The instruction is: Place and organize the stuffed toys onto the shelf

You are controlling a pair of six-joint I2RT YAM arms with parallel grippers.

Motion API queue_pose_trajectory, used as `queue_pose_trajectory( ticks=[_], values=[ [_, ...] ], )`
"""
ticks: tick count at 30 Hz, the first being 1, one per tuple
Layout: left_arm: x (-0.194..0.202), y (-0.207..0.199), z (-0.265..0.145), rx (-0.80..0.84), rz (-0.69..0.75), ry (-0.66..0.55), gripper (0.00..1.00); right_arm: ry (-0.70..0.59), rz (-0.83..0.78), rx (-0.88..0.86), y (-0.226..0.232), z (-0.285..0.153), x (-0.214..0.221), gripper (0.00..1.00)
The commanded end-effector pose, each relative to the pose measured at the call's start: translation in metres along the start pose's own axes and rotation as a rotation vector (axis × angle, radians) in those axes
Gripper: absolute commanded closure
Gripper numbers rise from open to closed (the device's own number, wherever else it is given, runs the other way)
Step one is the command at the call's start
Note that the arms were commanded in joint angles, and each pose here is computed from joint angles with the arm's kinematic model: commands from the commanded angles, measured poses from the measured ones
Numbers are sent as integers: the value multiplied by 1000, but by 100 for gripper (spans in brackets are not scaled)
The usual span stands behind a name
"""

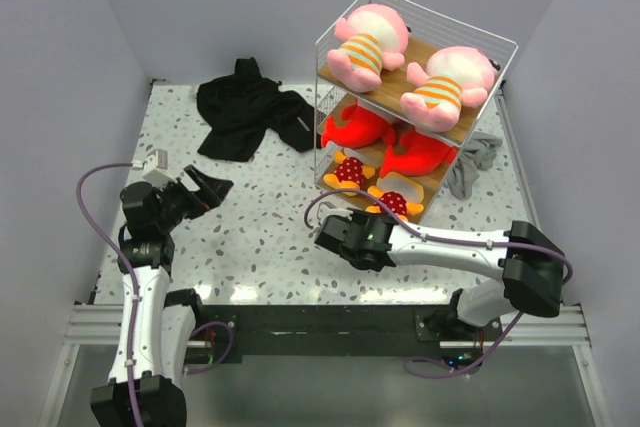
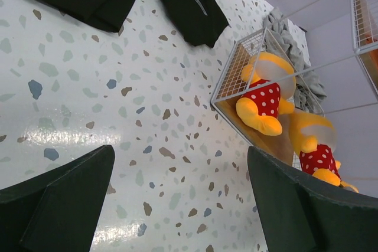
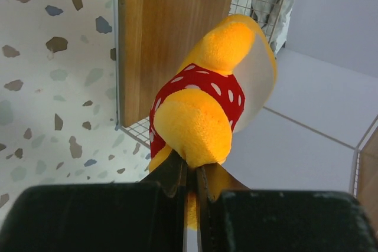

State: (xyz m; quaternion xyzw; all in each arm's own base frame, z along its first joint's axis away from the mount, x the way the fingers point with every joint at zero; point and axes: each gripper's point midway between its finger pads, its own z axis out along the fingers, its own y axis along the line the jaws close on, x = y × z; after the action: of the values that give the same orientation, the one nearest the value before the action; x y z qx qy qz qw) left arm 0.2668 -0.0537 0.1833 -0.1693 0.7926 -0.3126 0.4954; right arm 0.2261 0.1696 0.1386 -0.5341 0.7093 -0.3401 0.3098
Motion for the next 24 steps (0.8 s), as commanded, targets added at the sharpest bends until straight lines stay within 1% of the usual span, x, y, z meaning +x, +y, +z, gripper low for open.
queue_pose_trajectory(
  ticks=[1,7,12,15,18,22,24],
  values=[
    [-6,-3,0,13,52,-28,1,-64,-40,58,-12,11,-19,100],
    [-6,-4,-1,16,53,-30,1,-33,-50,73,-13,36,-18,100],
    [-7,-5,-2,17,57,-34,1,18,-39,50,-11,54,-9,94],
    [-7,-5,-2,16,57,-32,1,58,-42,29,-5,64,-1,94],
    [-7,-5,-2,15,56,-31,1,72,-36,11,1,70,4,92],
    [-7,-5,-1,14,57,-30,1,69,-23,4,6,77,7,82],
    [-6,-4,-1,13,57,-28,1,64,-17,3,9,81,8,79]
  ],
)
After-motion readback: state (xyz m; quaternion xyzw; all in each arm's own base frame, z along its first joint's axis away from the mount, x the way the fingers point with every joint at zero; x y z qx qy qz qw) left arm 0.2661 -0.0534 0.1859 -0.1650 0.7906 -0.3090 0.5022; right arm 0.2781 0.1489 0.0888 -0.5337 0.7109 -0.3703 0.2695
